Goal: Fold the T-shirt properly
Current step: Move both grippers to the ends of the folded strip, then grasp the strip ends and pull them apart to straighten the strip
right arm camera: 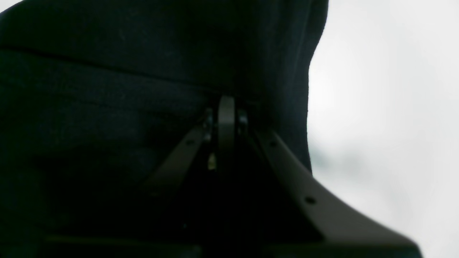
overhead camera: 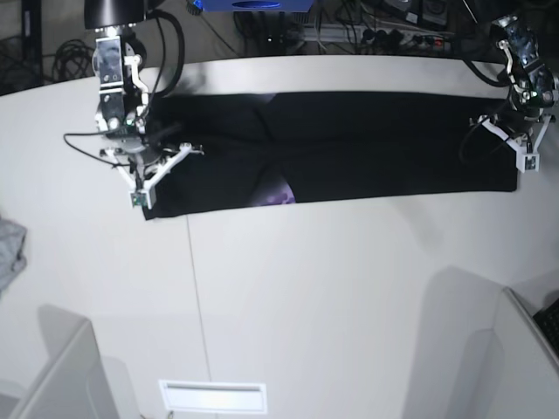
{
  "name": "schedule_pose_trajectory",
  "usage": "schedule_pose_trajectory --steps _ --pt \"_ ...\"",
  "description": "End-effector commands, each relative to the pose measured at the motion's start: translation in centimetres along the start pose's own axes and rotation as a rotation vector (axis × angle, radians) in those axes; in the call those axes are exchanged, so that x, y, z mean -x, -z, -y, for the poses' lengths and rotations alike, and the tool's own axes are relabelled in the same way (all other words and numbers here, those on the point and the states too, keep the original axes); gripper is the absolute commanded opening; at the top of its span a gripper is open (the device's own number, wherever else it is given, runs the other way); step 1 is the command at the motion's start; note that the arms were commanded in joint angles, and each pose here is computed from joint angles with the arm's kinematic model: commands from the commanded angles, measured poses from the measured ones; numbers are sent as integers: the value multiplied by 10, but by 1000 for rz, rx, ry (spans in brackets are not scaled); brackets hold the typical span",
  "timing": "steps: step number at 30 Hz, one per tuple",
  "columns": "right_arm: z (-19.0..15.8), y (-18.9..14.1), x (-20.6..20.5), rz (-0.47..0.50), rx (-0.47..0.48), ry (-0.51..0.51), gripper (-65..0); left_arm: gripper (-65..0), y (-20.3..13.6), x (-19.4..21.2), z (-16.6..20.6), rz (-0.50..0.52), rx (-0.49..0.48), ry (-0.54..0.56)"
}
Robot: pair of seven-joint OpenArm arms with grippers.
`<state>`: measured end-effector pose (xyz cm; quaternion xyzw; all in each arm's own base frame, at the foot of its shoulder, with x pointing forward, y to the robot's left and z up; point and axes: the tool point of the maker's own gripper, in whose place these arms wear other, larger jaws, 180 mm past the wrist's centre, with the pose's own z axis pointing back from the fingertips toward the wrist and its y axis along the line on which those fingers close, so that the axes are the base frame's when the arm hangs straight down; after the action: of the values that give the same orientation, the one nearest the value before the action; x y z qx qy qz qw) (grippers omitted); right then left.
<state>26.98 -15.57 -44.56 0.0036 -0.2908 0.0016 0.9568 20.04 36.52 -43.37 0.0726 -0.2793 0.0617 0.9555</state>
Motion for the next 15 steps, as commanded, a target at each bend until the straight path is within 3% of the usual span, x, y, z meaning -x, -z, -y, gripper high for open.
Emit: schedule_pose_trajectory --steps 1,6,15 --pt "10 6 17 -88 33 -7 -650 -650 7 28 9 -129 14 29" --pt "15 22 -7 -74 43 3 -650 -650 20 -9 12 -97 -38 81" --pt "18 30 -44 -31 49 12 -650 -650 33 -56 34 -48 -36 134"
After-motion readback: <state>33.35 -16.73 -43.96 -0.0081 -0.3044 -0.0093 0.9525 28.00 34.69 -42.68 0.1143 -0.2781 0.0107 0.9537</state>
